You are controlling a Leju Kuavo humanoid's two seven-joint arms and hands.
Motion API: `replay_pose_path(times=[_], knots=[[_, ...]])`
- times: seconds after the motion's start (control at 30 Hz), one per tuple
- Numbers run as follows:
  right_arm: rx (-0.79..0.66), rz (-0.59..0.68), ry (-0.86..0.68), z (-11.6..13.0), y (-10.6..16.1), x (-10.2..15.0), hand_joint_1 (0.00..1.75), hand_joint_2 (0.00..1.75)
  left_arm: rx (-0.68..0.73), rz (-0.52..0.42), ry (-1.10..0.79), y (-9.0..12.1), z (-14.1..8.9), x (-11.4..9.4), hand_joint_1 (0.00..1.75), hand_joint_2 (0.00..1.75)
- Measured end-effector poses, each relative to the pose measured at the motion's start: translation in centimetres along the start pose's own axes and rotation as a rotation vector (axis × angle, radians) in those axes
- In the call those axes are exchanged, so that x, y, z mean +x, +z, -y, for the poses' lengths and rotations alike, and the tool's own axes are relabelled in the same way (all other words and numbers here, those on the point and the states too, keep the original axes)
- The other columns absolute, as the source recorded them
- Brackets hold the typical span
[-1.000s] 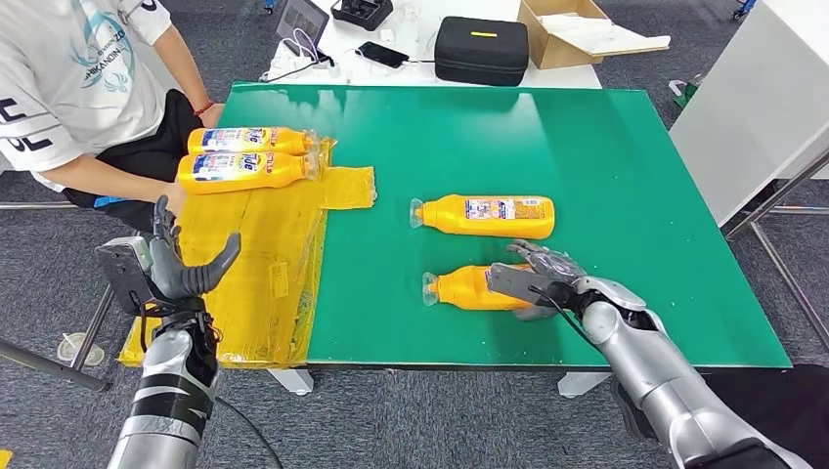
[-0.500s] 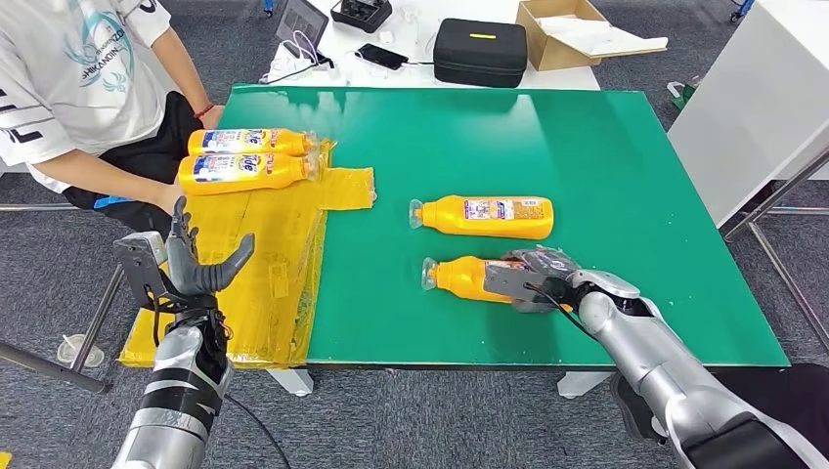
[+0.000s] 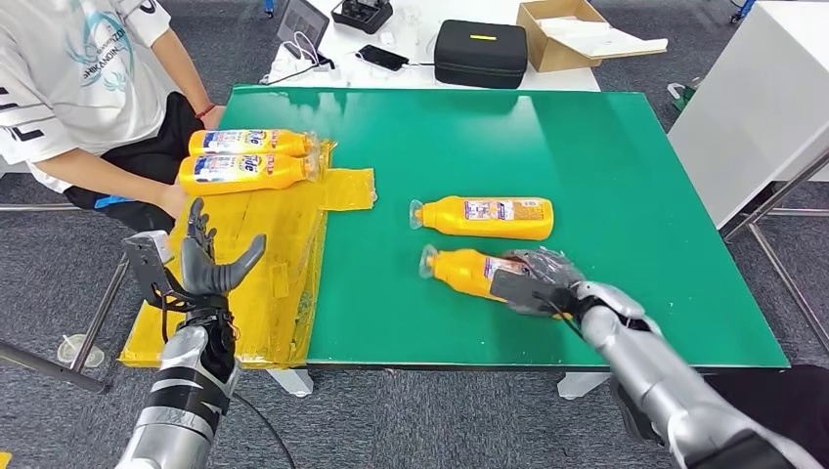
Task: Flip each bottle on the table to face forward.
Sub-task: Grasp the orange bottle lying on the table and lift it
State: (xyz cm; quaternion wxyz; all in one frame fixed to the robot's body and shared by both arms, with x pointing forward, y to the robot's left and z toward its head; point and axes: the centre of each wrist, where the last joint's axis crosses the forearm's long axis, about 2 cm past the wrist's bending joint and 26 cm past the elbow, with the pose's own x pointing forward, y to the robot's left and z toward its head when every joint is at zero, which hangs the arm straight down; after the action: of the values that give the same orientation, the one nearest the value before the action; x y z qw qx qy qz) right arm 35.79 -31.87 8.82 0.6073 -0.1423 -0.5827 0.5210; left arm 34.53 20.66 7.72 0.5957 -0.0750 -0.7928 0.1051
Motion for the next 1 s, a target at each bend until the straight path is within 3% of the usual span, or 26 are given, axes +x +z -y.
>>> replay_pose_path(times=[0.1,0.37,0.57,0.73,1.0], knots=[[-0.095,0.071,-0.070,-1.9,0.2,1.7,1.75,1.75,-0.007,-0.017,0.037,0.4,0.3,-0.1,0.00,1.75],[-0.209,0.160,-0.147,-3.4,0.8,3.2,1.75,1.75,-0.009,-0.032,0.077,0.8,0.6,-0.2,0.00,1.75],[-0.628,0.374,-0.275,-4.3,1.2,7.6,1.75,1.75,-0.041,-0.065,0.223,1.9,1.2,0.1,0.00,1.75],[-0.964,0.436,-0.293,-4.2,2.5,9.9,1.75,1.75,-0.089,-0.068,0.309,2.5,2.3,0.9,0.00,1.75],[-1.145,0.384,-0.351,-4.7,3.9,9.8,1.75,1.75,-0.165,-0.040,0.392,3.2,3.9,2.3,0.00,1.75]])
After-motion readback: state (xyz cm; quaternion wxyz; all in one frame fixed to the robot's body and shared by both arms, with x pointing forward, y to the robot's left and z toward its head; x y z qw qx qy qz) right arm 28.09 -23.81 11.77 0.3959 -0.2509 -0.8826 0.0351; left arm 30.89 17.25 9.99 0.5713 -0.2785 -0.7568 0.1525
